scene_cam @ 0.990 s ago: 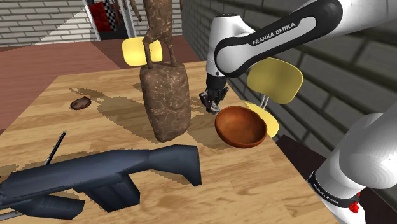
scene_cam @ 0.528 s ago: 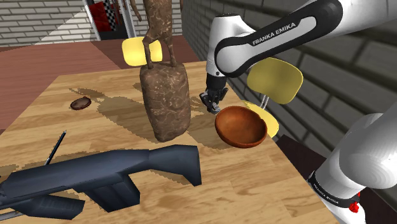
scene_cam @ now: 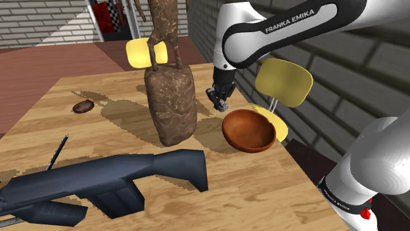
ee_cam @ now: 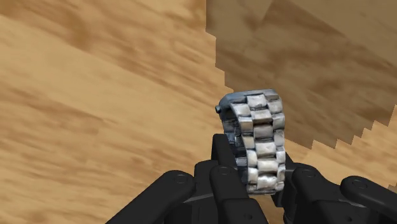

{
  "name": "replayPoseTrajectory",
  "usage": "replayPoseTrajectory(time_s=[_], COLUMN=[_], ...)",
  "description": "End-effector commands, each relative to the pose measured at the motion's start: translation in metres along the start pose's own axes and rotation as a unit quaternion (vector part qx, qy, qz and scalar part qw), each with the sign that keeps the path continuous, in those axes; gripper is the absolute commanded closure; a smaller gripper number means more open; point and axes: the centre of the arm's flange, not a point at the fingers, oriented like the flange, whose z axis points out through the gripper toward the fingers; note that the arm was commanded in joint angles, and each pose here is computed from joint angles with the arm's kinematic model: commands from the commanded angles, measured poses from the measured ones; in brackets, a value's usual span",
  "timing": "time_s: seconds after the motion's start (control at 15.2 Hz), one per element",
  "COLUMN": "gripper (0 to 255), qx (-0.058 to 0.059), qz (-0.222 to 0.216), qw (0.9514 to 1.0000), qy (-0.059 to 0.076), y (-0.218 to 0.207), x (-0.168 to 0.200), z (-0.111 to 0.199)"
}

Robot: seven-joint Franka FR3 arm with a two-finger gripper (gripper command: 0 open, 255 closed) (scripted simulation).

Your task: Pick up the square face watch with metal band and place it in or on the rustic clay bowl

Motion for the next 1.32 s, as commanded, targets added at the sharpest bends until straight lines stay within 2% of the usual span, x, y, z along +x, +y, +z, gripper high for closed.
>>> replayPoseTrajectory(time_s=[0.0, 1.25], gripper=[255, 255], qx=[0.0, 0.0], qz=[0.0, 0.0], qw=[1.0, 1.0], qy=[0.0, 0.0], y=[0.0, -0.006], x=[0.001, 0.007], z=[-0.01, -0.11])
